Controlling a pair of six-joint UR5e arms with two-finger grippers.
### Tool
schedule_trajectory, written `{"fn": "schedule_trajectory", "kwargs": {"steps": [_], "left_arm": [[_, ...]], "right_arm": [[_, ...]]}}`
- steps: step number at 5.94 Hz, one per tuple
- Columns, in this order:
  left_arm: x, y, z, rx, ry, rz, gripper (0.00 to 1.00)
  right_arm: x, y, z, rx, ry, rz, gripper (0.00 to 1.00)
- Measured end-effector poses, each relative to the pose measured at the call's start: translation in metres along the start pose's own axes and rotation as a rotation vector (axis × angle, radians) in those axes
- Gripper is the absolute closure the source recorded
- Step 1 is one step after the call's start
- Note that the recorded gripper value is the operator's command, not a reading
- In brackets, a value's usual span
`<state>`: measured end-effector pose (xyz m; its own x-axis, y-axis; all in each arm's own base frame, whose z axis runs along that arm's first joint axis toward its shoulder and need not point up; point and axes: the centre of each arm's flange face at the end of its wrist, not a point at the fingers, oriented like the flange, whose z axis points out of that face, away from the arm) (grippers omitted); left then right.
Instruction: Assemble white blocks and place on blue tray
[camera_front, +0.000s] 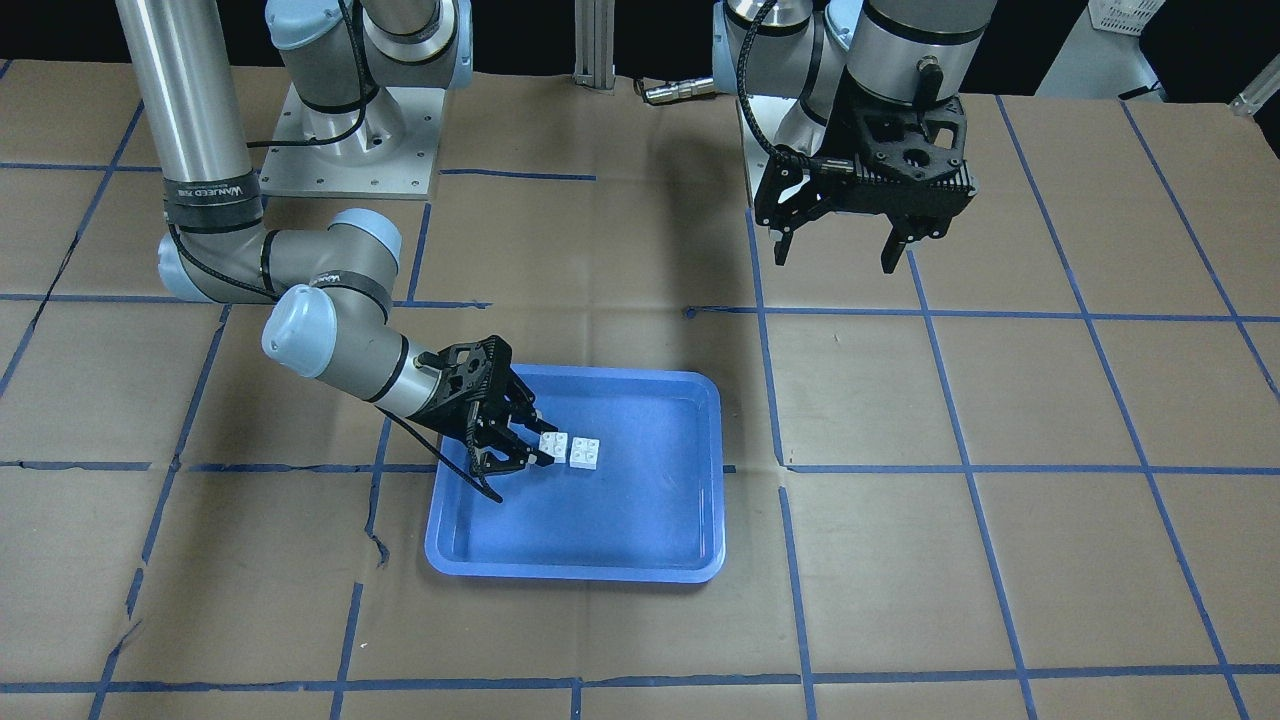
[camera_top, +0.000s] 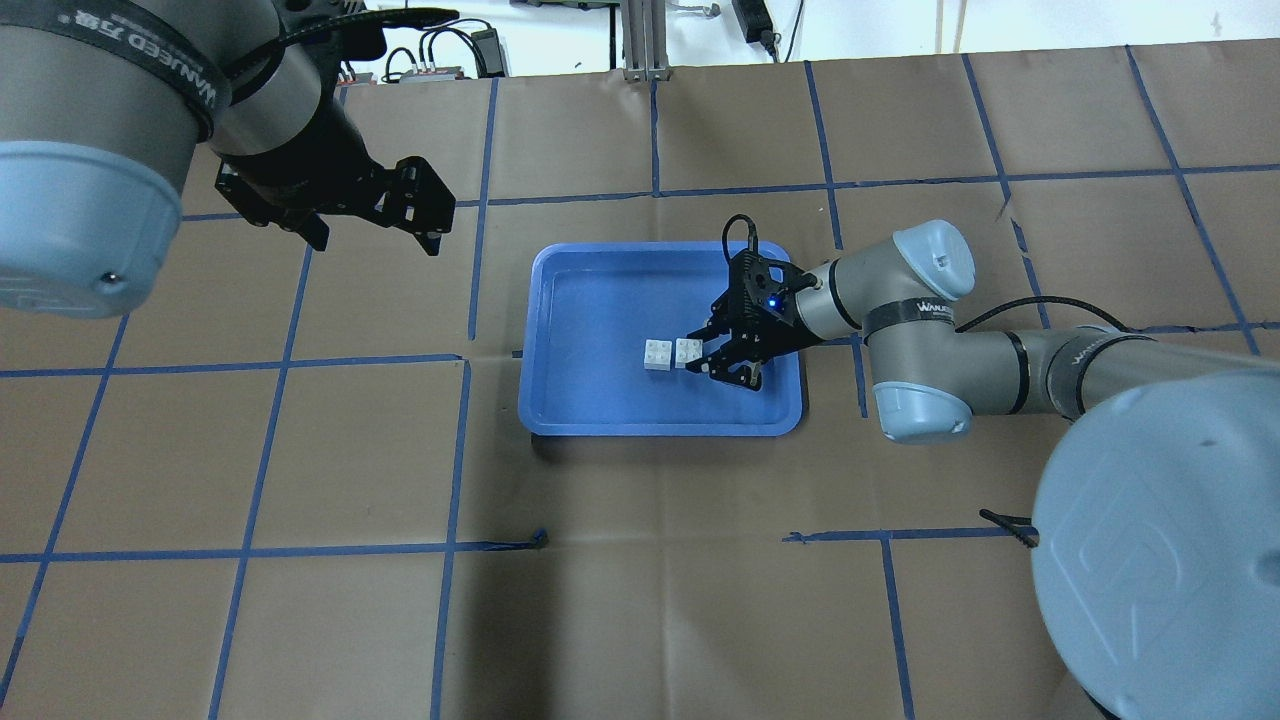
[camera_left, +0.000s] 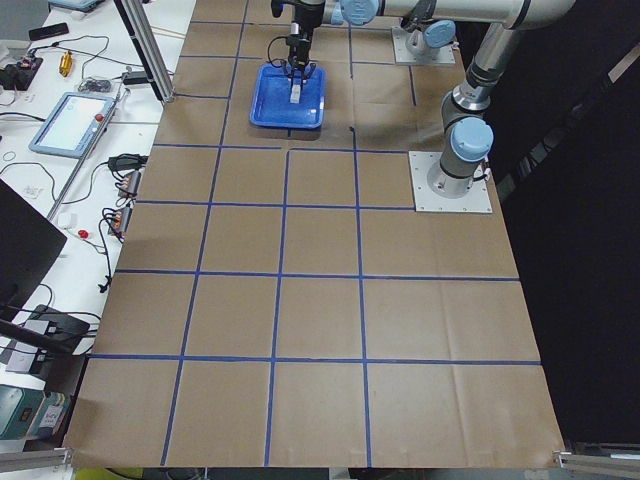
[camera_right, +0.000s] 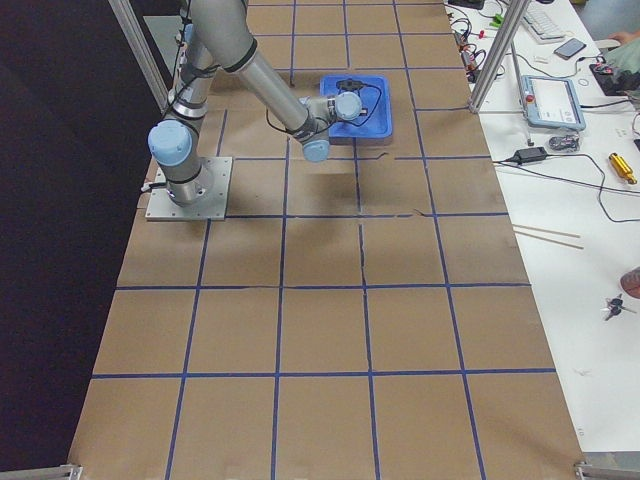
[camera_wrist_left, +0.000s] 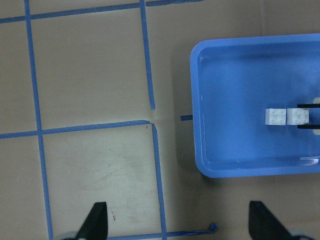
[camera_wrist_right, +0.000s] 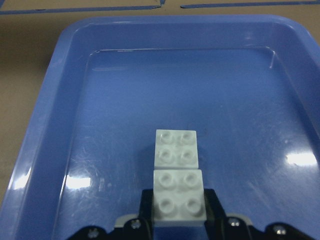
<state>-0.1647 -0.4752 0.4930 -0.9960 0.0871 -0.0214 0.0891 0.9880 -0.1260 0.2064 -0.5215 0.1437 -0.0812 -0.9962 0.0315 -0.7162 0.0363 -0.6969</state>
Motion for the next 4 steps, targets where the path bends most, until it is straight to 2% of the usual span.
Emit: {"fn": "schedule_trajectory", "kwargs": {"steps": [4], "left_arm": [[0.0005, 0.0001, 0.0001, 0.000, 0.000, 0.001, 0.01]], "right_arm": [[0.0009, -0.0006, -0.0007, -0.006, 0.013, 0.001, 0.90]]}}
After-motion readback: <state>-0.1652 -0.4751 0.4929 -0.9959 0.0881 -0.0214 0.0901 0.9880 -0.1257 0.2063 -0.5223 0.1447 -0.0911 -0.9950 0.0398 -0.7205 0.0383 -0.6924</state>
